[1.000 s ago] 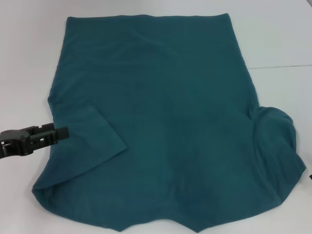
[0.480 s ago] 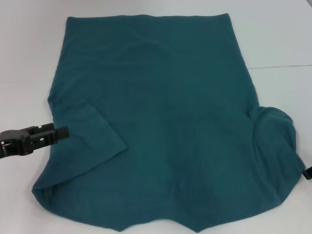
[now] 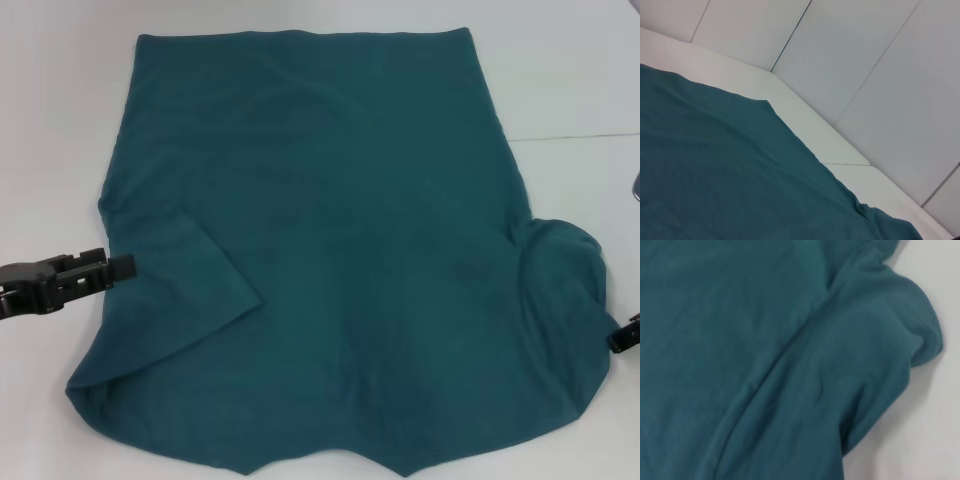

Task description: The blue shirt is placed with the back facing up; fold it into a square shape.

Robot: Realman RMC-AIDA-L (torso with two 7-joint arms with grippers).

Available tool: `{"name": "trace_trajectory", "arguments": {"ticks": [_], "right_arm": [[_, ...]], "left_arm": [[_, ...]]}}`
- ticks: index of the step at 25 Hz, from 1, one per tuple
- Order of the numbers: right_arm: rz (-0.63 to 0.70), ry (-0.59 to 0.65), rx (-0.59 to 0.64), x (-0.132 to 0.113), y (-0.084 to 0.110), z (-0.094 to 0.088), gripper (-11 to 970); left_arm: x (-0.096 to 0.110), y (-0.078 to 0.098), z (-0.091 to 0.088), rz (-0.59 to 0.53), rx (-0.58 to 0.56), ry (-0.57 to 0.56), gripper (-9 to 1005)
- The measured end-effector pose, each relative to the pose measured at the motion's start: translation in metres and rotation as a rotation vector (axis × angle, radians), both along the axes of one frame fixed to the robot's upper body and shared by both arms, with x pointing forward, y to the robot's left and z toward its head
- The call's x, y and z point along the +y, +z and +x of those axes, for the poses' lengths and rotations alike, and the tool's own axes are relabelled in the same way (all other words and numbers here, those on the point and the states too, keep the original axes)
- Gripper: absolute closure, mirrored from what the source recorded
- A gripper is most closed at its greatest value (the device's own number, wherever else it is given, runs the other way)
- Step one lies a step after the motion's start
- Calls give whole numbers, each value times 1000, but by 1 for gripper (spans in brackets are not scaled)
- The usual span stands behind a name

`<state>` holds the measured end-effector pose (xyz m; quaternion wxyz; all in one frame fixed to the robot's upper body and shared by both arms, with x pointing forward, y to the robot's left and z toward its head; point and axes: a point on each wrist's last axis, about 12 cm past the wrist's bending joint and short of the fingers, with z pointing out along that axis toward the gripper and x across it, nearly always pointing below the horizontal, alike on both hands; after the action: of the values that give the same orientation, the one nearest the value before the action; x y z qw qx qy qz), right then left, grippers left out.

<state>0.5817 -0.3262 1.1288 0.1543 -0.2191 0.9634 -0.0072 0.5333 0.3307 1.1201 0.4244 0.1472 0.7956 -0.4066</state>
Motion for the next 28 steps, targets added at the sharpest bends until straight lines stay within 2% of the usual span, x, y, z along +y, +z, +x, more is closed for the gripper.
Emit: {"name": "trace_trajectory", "arguments": {"ticks": [20, 28], "right_arm": [[4, 38, -65, 19, 7, 14, 151], [9, 44, -50, 23, 1, 16, 169]], "left_arm": [[-1, 2, 3, 5, -7, 2, 345], [-1, 1, 4, 8, -9, 7, 344]]}}
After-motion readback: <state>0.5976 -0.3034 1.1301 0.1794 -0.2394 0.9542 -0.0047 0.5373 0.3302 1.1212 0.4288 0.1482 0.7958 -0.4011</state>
